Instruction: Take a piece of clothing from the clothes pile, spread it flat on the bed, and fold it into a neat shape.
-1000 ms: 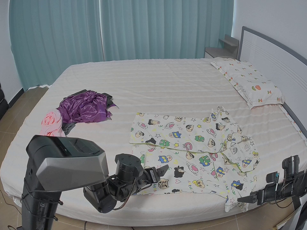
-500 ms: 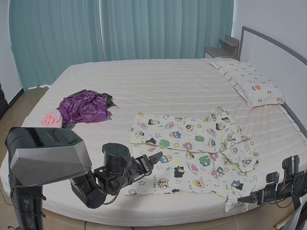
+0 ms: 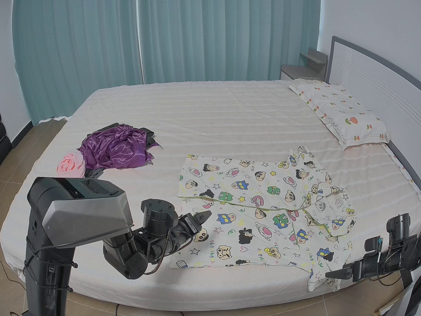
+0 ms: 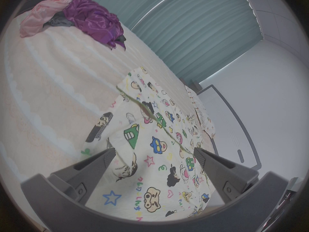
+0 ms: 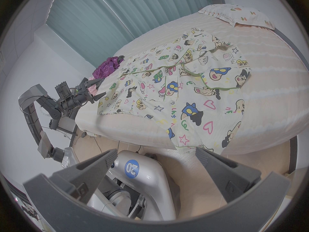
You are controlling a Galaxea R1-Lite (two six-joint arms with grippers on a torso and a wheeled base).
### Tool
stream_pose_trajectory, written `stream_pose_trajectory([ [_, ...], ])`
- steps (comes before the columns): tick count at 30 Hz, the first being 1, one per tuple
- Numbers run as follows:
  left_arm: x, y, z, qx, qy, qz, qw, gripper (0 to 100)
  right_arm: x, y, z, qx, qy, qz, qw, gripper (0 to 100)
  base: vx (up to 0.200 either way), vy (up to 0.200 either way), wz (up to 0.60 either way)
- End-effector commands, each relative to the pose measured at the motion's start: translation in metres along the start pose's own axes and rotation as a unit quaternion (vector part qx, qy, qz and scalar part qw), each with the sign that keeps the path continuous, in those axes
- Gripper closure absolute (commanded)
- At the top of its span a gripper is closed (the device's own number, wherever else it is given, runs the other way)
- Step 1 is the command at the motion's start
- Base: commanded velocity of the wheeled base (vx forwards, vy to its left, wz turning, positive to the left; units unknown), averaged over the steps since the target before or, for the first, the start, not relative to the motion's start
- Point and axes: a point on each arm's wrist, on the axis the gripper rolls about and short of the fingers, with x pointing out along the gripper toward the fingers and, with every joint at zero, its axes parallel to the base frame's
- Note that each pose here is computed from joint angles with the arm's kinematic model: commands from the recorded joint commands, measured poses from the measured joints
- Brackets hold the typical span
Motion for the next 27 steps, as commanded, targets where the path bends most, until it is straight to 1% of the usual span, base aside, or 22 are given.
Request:
stream_pose_trajectory([
  [1, 0.002, 0.0, 0.001, -0.012, 0.008, 0.008, 0.9999, 0, 0.0, 0.0, 0.0, 0.001, 0.001, 0.0, 1.0, 0, 0.0, 0.0, 0.0],
  [4, 0.005, -0.002, 0.002, -0.014, 0.005, 0.006, 0.9999, 0, 0.0, 0.0, 0.0, 0.001, 0.001, 0.0, 1.0, 0, 0.0, 0.0, 0.0],
  [8, 0.014, -0.008, 0.007, -0.014, -0.007, -0.006, 0.9999, 0, 0.0, 0.0, 0.0, 0.0, 0.001, 0.0, 1.0, 0, 0.0, 0.0, 0.0],
  [10, 0.023, -0.011, 0.009, -0.011, -0.011, -0.008, 0.9998, 0, 0.0, 0.0, 0.0, -0.001, 0.0, 0.0, 1.0, 0, 0.0, 0.0, 0.0],
  [12, 0.028, -0.013, 0.01, -0.011, -0.012, -0.006, 0.9999, 0, 0.0, 0.0, 0.0, -0.001, 0.0, 0.001, 1.0, 0, 0.0, 0.0, 0.0],
  [13, 0.035, -0.012, 0.011, -0.008, -0.016, 0.006, 0.9998, 0, 0.0, 0.0, 0.0, 0.0, 0.001, 0.001, 1.0, 0, 0.0, 0.0, 0.0],
  [14, 0.036, -0.013, 0.011, -0.008, -0.018, 0.009, 0.9998, 0, 0.0, 0.0, 0.0, 0.0, 0.001, 0.001, 1.0, 0, 0.0, 0.0, 0.0],
  [17, 0.044, -0.013, 0.013, -0.006, -0.039, 0.021, 0.999, 0, 0.0, 0.0, -0.001, 0.0, 0.001, 0.001, 1.0, 0, 0.0, 0.0, 0.0],
  [18, 0.048, -0.012, 0.015, -0.002, -0.055, 0.029, 0.9981, 0, 0.0, 0.0, -0.002, 0.001, 0.002, 0.001, 1.0, 0, 0.0, 0.0, 0.0],
  [21, 0.051, -0.008, 0.02, 0.015, -0.076, 0.042, 0.9961, 0, 0.0, 0.0, -0.002, 0.0, 0.002, 0.001, 1.0, 0, 0.0, 0.0, 0.0],
  [24, 0.052, -0.004, 0.028, 0.052, -0.102, 0.063, 0.9914, 0, 0.0, 0.0, -0.002, 0.0, 0.002, 0.001, 1.0, 0, 0.0, 0.0, 0.0],
  [27, 0.052, -0.006, 0.039, 0.067, -0.128, 0.059, 0.9878, 0, 0.0, 0.0, -0.002, 0.0, 0.002, 0.001, 1.0, 0, 0.0, 0.0, 0.0],
])
